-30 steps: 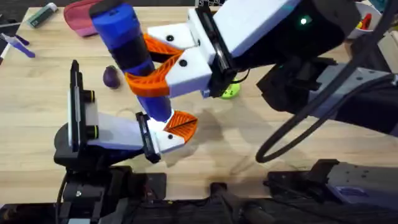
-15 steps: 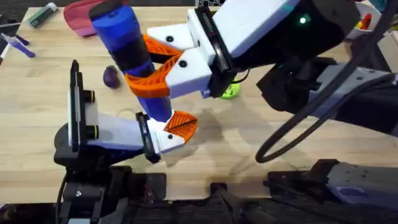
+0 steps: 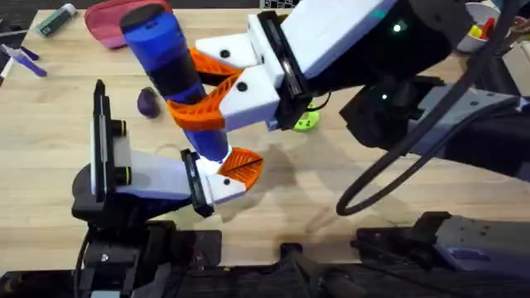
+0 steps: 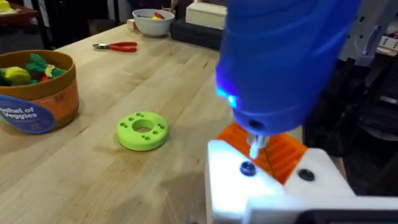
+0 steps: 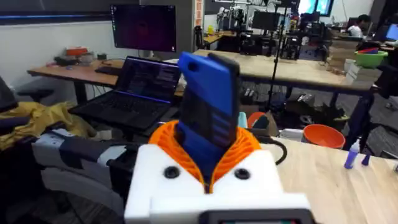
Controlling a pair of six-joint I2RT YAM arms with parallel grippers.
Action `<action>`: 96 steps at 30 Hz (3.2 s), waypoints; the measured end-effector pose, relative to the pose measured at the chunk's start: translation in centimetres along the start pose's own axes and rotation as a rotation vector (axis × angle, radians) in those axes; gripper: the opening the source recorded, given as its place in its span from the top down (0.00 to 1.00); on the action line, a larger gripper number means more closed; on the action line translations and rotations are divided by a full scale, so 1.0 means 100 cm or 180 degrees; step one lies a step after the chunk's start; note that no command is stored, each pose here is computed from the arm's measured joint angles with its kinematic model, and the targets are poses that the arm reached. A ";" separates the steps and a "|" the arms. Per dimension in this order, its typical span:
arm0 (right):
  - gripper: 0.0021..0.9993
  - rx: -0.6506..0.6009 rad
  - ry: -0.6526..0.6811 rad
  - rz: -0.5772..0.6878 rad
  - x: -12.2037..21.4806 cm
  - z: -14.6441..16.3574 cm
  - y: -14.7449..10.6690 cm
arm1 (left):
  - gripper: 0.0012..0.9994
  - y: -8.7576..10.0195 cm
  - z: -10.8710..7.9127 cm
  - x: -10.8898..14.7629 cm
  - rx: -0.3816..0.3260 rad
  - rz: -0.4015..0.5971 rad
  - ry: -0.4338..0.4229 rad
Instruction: Pick up the gripper from the table and insert it into the empty holder that is missing its gripper. Then pick up a screw, insert it into the mounting hole, and use the screwdriver to tighten it. Finally, clean up the table by picking up the vegetable and placing it into the bucket.
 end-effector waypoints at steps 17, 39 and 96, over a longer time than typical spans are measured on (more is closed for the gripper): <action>0.98 0.0002 -0.0005 0.0027 -0.001 -0.003 -0.006 | 0.98 0.000 0.000 0.000 -0.0001 0.0000 0.0000; 0.98 -0.0018 0.0018 0.0043 -0.002 -0.005 -0.011 | 0.98 0.000 0.000 0.000 0.0000 0.0000 0.0003; 0.98 -0.0697 -0.2236 0.4587 0.175 -0.043 -0.028 | 0.98 0.000 0.000 0.000 -0.0002 -0.0002 0.0011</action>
Point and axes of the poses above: each hand's point on the last joint's axis, 136 mm out from that joint toward the fingers, its own x axis back along the fingers, its own z axis along the line the jaws close on, y = z × x, the point moved 7 cm from there along x, back along the fingers, and after that the axes turned 4 degrees about x, right-handed, at the moved point
